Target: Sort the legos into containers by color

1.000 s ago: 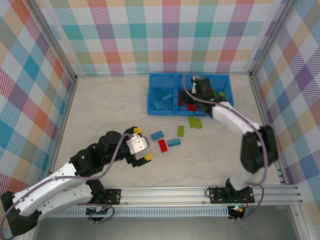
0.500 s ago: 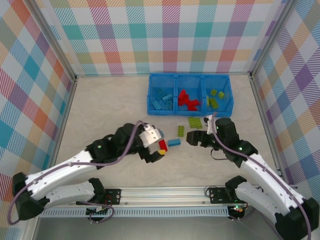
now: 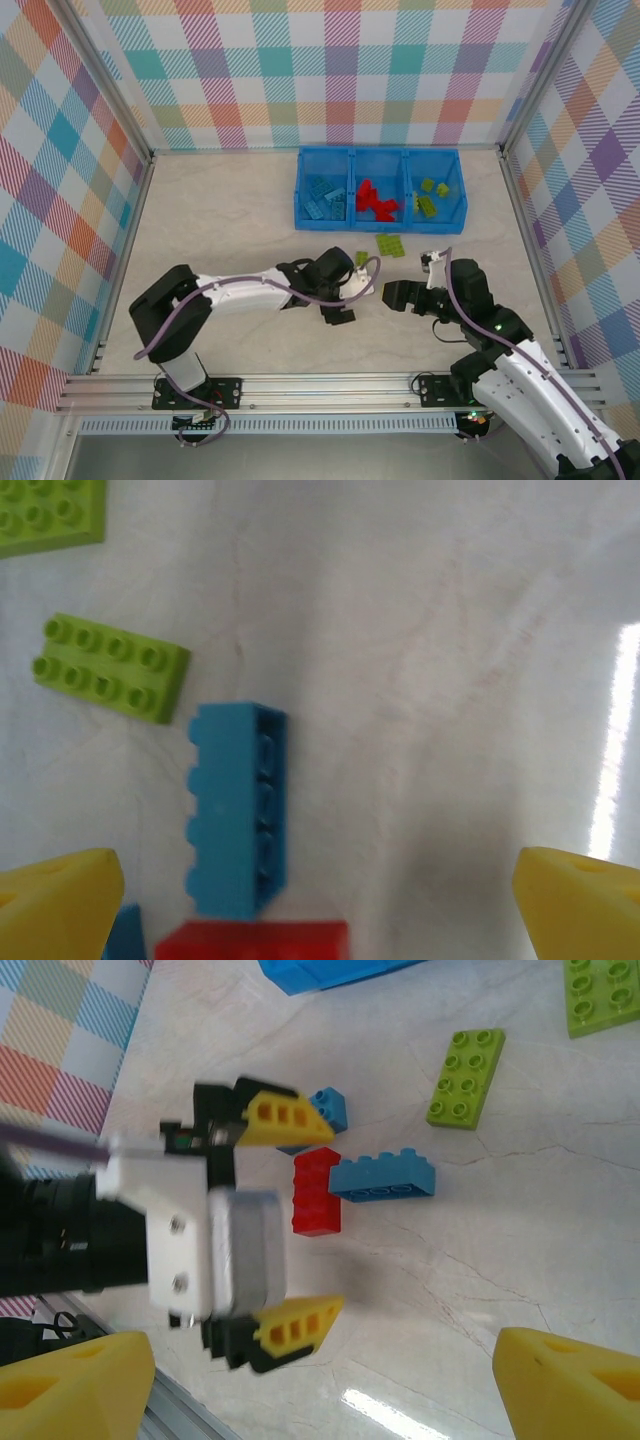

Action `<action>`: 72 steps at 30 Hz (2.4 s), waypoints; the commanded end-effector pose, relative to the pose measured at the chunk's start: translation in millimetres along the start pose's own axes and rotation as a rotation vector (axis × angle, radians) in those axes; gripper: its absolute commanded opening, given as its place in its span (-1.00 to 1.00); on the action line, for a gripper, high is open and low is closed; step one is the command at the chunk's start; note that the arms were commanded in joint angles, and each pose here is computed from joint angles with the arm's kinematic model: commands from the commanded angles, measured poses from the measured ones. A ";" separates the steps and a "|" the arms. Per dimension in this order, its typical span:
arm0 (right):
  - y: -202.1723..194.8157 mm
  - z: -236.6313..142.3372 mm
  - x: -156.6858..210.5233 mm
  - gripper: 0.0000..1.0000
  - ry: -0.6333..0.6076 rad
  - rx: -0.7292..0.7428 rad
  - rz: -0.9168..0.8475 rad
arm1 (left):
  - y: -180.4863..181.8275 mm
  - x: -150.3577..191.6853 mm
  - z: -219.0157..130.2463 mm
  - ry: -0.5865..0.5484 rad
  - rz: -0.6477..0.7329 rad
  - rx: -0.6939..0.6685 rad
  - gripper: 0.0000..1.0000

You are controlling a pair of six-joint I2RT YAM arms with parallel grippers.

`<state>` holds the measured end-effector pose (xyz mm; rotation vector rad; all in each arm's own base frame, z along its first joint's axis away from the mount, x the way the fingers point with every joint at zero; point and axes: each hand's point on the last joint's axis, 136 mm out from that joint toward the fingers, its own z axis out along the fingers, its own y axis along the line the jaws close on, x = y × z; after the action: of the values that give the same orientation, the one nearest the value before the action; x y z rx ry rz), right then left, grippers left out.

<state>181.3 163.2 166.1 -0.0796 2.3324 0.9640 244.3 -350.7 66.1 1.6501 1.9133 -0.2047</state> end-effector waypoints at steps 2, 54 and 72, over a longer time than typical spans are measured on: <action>3.4 -0.6 0.3 0.78 0.000 -0.021 0.011 | 17.9 -19.0 12.4 -0.051 -0.020 0.016 0.87; 12.8 -10.8 -11.5 0.84 -0.046 -0.037 0.073 | 344.3 -51.9 -39.9 -0.268 -0.630 -0.626 -0.10; -21.2 37.0 -11.9 0.76 0.062 0.241 0.084 | 135.9 -93.6 -218.5 -0.645 -0.445 -0.404 0.21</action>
<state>195.5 166.1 127.4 0.0796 2.5557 0.8057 345.3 -294.4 322.4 0.6652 1.6989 -0.3766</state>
